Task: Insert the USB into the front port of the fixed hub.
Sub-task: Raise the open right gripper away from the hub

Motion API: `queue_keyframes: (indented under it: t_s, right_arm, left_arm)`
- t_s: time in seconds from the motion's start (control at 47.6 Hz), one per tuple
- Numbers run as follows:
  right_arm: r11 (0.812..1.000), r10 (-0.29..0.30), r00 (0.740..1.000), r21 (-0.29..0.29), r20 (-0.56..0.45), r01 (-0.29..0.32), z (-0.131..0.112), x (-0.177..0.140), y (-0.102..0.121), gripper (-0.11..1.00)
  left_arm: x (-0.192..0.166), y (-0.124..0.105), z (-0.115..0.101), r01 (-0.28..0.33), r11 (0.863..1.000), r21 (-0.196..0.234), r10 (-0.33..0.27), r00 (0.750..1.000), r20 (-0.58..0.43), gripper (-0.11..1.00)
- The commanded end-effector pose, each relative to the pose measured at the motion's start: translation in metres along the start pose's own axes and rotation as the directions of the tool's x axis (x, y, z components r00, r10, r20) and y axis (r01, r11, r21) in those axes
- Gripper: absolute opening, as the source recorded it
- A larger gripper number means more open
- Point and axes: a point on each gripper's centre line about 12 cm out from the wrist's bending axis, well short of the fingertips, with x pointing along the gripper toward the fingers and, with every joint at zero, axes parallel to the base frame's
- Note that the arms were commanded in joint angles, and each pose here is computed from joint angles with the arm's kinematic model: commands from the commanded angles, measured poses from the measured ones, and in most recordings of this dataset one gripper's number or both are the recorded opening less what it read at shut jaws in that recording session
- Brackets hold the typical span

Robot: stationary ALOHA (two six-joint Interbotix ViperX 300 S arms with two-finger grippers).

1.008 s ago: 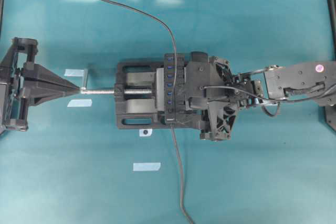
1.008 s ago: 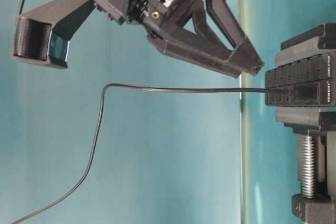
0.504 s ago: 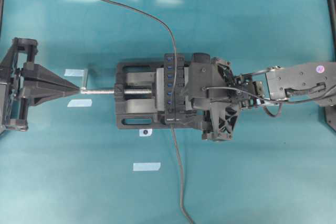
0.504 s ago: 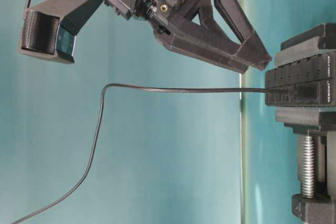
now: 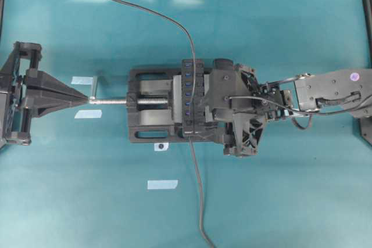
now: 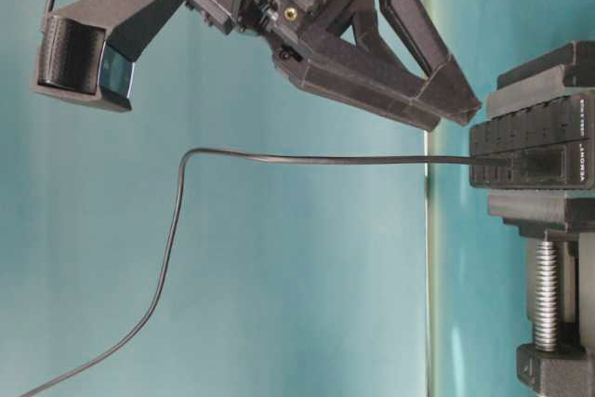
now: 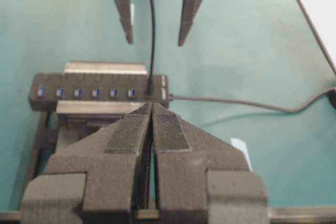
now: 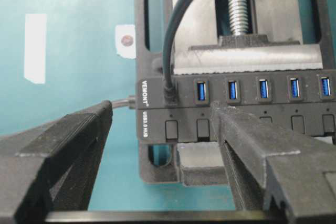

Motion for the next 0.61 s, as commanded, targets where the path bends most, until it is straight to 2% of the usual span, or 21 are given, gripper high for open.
queue_keyframes:
  t_s: [0.0, 0.189, 0.42, 0.588]
  right_arm:
    - [1.0, 0.005, 0.999, 0.013, 0.044, -0.006, 0.01, -0.01, 0.0, 0.82]
    - [1.0, 0.005, 0.999, 0.013, 0.041, -0.005, 0.01, -0.01, 0.0, 0.82]
    - [1.0, 0.004, 0.999, 0.013, 0.04, -0.005, 0.009, -0.01, 0.0, 0.82]
    - [1.0, 0.002, 0.999, 0.014, 0.035, -0.003, 0.008, -0.01, 0.0, 0.82]
  left_arm:
    - [0.001, -0.001, 0.003, 0.002, 1.0, 0.0, -0.002, 1.0, 0.009, 0.0]
    - [-0.002, 0.0, -0.002, 0.002, 1.0, -0.003, -0.002, 1.0, 0.006, 0.0]
    - [-0.011, 0.0, 0.003, 0.004, 1.0, -0.001, -0.004, 0.999, 0.044, 0.0]
    - [-0.013, 0.0, 0.0, 0.002, 1.0, -0.001, -0.002, 1.0, 0.015, 0.0]
